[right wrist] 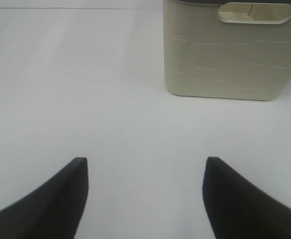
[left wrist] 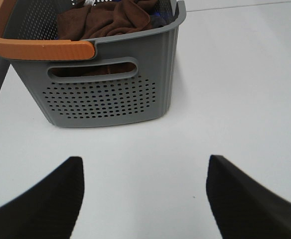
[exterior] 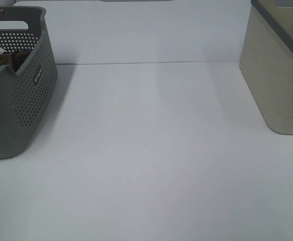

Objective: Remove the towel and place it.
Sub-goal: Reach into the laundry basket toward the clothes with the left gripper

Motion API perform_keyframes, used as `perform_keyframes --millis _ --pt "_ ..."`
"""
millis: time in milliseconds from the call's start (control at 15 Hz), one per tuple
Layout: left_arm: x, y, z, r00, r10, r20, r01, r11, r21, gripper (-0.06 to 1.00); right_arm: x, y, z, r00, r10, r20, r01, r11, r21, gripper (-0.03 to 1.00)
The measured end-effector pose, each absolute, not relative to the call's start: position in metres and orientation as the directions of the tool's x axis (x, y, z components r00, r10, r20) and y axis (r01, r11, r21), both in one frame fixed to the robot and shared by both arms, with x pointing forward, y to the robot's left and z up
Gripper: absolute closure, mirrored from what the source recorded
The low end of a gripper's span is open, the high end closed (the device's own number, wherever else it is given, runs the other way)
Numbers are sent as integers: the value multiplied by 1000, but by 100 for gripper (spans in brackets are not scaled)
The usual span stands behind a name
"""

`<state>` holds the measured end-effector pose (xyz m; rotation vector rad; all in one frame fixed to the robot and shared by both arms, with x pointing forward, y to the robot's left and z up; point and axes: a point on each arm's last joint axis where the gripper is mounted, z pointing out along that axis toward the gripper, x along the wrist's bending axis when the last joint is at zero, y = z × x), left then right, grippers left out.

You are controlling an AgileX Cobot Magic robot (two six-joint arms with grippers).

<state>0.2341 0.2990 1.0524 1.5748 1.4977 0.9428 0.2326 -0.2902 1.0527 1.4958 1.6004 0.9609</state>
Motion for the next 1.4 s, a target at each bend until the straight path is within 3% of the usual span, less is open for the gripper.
perform_keyframes --millis 1400 --pt "234 299 1052 42 999 13 443 -30 896 28 233 -290 1053 -55 998 -21 451 43 892 34"
